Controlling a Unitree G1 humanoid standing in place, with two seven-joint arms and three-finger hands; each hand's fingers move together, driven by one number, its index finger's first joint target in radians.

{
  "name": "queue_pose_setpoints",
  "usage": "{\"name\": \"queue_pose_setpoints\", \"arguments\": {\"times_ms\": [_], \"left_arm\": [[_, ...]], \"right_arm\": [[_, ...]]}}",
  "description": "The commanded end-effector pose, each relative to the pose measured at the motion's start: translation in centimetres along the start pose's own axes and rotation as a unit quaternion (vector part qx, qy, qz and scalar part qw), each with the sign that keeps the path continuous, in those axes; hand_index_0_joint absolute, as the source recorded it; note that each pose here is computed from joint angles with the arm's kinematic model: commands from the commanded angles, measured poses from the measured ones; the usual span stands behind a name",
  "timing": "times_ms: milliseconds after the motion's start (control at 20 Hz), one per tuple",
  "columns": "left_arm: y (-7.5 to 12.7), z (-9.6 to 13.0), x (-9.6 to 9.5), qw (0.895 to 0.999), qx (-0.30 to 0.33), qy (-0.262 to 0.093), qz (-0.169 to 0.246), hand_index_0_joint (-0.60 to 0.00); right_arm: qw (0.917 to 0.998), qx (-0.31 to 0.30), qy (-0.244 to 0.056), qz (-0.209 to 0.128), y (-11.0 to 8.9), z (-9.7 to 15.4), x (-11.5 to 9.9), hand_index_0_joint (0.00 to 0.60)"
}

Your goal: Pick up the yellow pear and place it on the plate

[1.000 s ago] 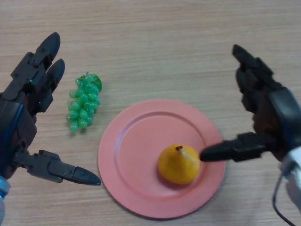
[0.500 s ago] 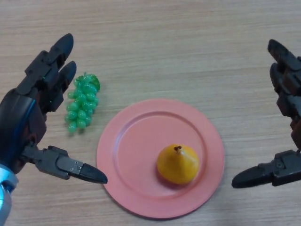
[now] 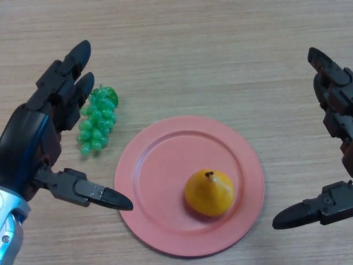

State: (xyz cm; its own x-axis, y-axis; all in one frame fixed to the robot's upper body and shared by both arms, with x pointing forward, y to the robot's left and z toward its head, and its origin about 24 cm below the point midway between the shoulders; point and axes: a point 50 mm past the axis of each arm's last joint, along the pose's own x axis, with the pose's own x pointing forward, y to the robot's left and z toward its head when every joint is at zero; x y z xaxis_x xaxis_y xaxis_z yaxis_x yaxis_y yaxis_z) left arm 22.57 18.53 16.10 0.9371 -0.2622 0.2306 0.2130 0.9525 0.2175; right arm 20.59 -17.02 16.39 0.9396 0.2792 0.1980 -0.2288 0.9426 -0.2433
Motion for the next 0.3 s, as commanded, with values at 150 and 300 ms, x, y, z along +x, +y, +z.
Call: {"name": "queue_pose_setpoints", "arguments": {"times_ms": [150, 300], "left_arm": [[1.0, 3.3, -0.78, 0.993, 0.043, -0.112, 0.019, 0.0], [1.65, 3.68, -1.24, 0.992, 0.045, -0.112, 0.032, 0.0]], "right_arm": [[0.9968, -0.025, -0.076, 0.004, 0.16, 2.68, -0.36, 0.0], [0.9964, -0.021, -0.081, 0.014, 0.73, 2.71, -0.21, 0.0]]}}
